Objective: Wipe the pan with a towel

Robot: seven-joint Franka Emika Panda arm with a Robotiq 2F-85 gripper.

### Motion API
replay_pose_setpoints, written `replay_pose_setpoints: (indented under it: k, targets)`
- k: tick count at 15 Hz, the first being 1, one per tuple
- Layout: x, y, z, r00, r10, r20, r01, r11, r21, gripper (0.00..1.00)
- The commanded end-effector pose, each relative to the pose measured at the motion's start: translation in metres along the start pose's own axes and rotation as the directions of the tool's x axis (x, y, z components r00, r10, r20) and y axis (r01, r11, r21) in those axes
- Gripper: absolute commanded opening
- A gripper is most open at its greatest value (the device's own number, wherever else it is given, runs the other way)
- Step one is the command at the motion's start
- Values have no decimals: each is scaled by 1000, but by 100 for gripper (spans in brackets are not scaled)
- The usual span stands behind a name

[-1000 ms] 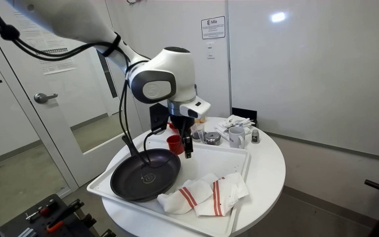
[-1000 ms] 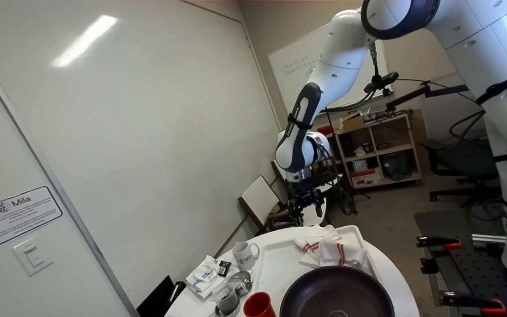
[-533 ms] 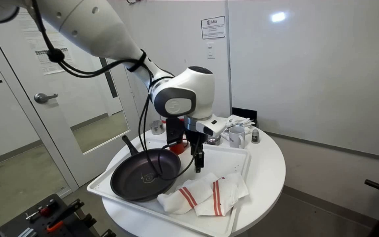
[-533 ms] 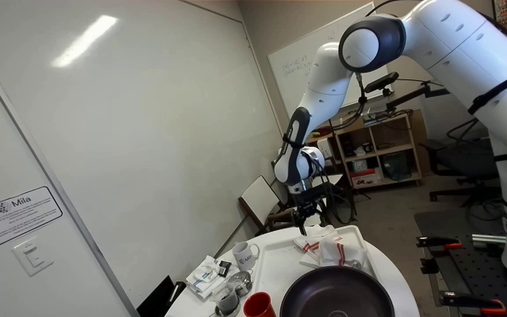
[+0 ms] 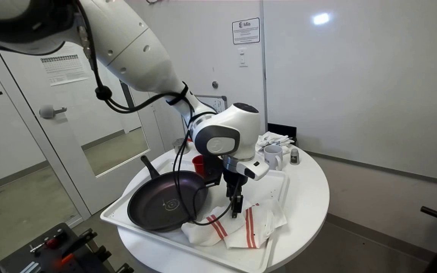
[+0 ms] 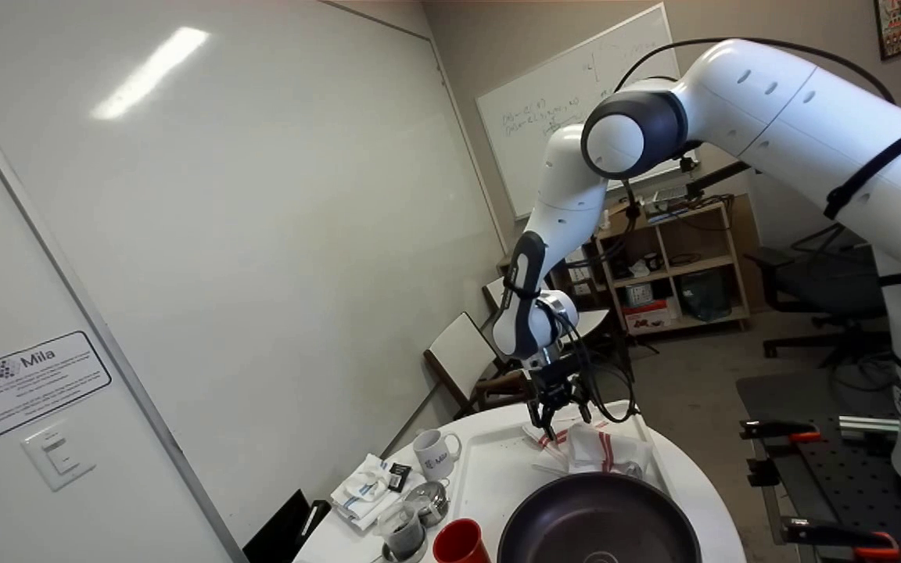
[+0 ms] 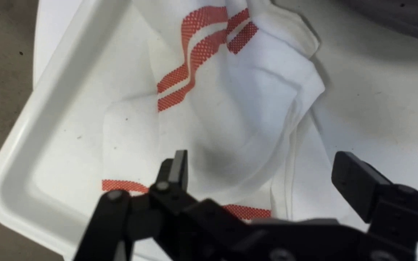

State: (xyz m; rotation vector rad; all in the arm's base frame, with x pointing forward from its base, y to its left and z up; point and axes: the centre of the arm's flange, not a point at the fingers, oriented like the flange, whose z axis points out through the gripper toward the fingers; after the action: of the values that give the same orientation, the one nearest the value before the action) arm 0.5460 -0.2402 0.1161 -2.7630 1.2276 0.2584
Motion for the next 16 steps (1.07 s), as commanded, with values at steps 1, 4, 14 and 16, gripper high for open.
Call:
replay_pose_setpoints:
  k: [1, 4, 14, 16]
  targets:
    - [21, 4, 17, 999, 39, 28, -39, 999, -6, 100]
    - [33, 18, 24, 996, 74, 40, -74, 997, -6, 100]
    - [16, 24, 29, 997, 48, 53, -47, 999, -17, 100]
    - [17, 27, 30, 997, 51, 57, -50, 999, -15, 100]
